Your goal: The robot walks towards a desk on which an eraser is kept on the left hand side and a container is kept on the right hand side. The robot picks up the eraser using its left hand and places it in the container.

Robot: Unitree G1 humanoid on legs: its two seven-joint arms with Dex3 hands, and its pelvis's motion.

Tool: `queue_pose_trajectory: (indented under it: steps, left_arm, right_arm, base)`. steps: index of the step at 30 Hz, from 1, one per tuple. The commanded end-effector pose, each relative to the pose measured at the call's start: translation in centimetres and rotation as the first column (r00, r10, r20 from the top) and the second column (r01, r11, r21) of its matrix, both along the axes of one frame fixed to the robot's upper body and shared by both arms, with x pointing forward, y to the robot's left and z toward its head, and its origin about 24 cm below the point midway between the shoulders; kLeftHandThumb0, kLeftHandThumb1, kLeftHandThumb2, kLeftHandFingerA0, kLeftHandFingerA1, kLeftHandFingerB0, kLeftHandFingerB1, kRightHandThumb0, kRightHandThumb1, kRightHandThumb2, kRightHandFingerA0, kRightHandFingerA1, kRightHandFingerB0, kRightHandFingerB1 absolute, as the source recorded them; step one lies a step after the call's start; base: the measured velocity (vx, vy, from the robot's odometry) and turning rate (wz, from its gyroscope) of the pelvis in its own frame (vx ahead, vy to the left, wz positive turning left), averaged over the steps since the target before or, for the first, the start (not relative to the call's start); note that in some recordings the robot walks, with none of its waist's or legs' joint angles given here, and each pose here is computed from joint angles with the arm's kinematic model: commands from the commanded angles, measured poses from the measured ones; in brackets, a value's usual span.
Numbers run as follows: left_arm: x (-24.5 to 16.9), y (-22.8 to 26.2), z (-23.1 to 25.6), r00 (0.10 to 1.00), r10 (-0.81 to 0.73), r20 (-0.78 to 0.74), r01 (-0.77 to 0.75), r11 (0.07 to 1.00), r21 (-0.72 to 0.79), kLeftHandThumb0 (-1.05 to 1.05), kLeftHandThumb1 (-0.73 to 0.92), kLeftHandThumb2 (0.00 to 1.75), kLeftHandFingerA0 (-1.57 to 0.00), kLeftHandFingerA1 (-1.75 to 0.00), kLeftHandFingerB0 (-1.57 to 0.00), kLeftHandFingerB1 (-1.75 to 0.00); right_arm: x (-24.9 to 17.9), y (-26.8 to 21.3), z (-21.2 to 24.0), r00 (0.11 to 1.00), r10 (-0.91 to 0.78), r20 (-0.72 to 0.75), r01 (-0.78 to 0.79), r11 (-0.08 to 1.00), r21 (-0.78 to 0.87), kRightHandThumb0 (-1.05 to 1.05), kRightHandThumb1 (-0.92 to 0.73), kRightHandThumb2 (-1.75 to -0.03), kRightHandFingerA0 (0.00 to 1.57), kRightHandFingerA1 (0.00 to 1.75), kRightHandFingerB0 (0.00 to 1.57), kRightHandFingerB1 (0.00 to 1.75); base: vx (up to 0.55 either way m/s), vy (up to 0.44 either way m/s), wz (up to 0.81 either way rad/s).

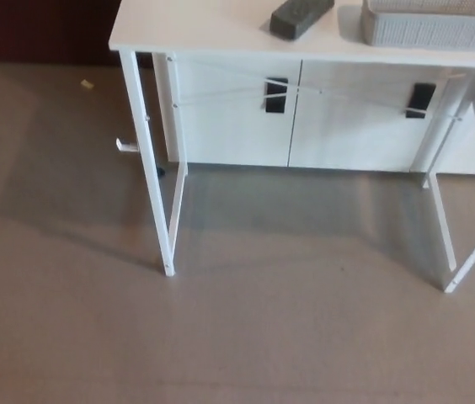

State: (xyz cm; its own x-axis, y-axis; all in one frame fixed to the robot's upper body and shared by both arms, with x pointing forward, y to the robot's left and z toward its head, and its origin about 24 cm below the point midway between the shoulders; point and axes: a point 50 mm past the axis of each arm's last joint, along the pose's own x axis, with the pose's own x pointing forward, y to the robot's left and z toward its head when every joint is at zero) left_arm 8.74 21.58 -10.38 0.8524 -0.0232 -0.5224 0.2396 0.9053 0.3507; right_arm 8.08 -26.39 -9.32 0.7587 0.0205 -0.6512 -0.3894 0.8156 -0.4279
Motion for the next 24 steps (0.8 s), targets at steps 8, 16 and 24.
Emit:
queue_pose_trajectory:
  steps: [8,16,24]
  left_arm:
    - [-0.9,0.5,-0.8,0.999,0.008,-0.040,-0.006,0.999,0.049,-0.27,0.56,0.56,-0.39,-0.45,-0.29,-0.34]
    - [-1.0,0.8,-1.1,0.999,-0.003,-0.052,0.007,0.997,0.079,-0.25,0.56,0.56,-0.39,-0.45,-0.29,-0.34]
    - [-1.2,1.2,-1.3,0.998,0.006,-0.062,0.000,0.996,0.089,-0.24,0.56,0.56,-0.39,-0.44,-0.29,-0.34]
  right_arm:
    - [0.3,-0.3,0.2,1.000,0.027,0.010,-0.027,0.999,-0.030,-0.56,-0.78,-0.74,0.08,0.79,0.03,0.45]
    - [1.1,0.0,0.4,1.000,0.015,0.022,-0.014,0.999,-0.035,-0.54,-0.79,-0.73,0.12,0.68,0.04,0.40]
    - [1.4,0.2,0.4,0.999,0.024,0.025,-0.023,0.999,-0.039,-0.58,-0.60,-1.03,0.14,0.64,0.01,0.48]
  base:
    - [0.28,-0.283,0.13]
    - [0.22,-0.081,-0.07]
    - [0.32,0.115,-0.11]
